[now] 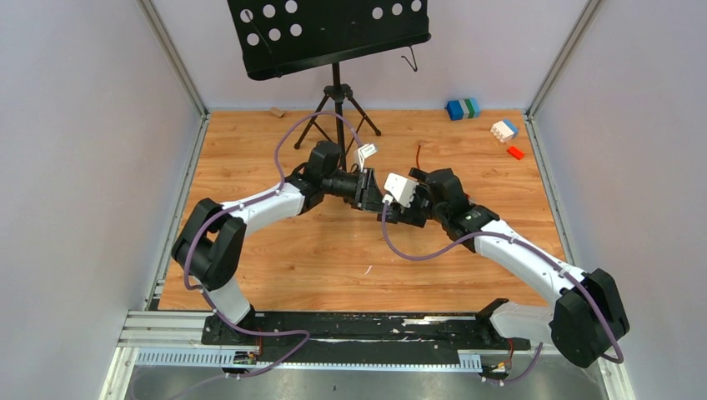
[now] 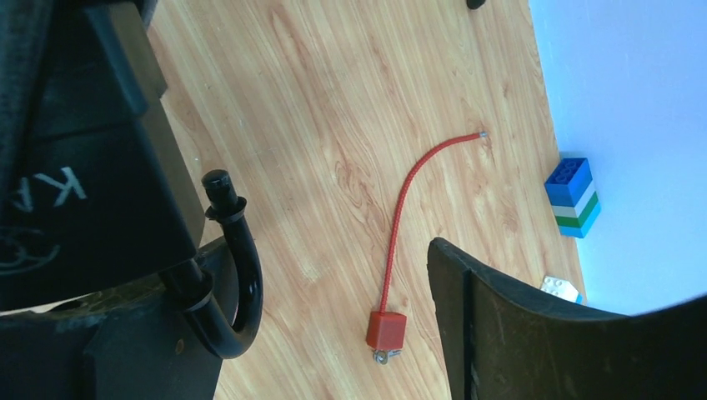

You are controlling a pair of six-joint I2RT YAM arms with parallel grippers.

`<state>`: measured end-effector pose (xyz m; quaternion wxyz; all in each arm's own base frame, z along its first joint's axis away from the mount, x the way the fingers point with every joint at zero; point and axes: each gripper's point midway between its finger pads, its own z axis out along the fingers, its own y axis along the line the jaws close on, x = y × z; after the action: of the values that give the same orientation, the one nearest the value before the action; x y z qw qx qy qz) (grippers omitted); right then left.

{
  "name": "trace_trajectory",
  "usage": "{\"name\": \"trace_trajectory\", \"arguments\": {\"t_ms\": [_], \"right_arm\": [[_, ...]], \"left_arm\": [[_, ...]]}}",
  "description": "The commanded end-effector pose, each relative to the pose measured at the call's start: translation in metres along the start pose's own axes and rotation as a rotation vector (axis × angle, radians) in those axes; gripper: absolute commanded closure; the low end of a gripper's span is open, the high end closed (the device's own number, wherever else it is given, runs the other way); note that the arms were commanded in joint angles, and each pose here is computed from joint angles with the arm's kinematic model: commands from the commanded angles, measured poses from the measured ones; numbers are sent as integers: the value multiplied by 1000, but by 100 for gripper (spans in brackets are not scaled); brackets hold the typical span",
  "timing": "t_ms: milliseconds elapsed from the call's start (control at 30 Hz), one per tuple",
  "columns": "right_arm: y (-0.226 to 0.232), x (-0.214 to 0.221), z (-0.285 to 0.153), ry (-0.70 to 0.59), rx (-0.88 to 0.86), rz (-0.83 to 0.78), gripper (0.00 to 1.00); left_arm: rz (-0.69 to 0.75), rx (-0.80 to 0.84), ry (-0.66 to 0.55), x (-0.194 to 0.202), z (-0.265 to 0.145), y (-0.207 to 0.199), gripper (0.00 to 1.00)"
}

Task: Unlock with the key

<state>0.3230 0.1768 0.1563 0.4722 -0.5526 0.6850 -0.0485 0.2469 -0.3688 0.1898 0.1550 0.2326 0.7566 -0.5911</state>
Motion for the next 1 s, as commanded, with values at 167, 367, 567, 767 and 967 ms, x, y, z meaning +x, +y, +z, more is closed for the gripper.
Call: {"name": "trace_trajectory", "arguments": {"t_ms": [167, 367, 567, 767, 967], "right_arm": [[1, -12, -24, -99, -61, -8, 19], [14, 2, -41, -77, -92, -20, 18], [11, 15, -48, -52, -69, 6, 18], [11, 22, -49, -41, -69, 20, 18], [14, 24, -45, -38, -82, 36, 18]], "left_arm": [[87, 4, 34, -9, 0, 17, 100], [194, -62, 64, -11, 12, 59, 100], [238, -98, 75, -9, 24, 93, 100], [211, -112, 82, 8, 24, 106, 100], [126, -123, 107, 41, 16, 113, 100]]}}
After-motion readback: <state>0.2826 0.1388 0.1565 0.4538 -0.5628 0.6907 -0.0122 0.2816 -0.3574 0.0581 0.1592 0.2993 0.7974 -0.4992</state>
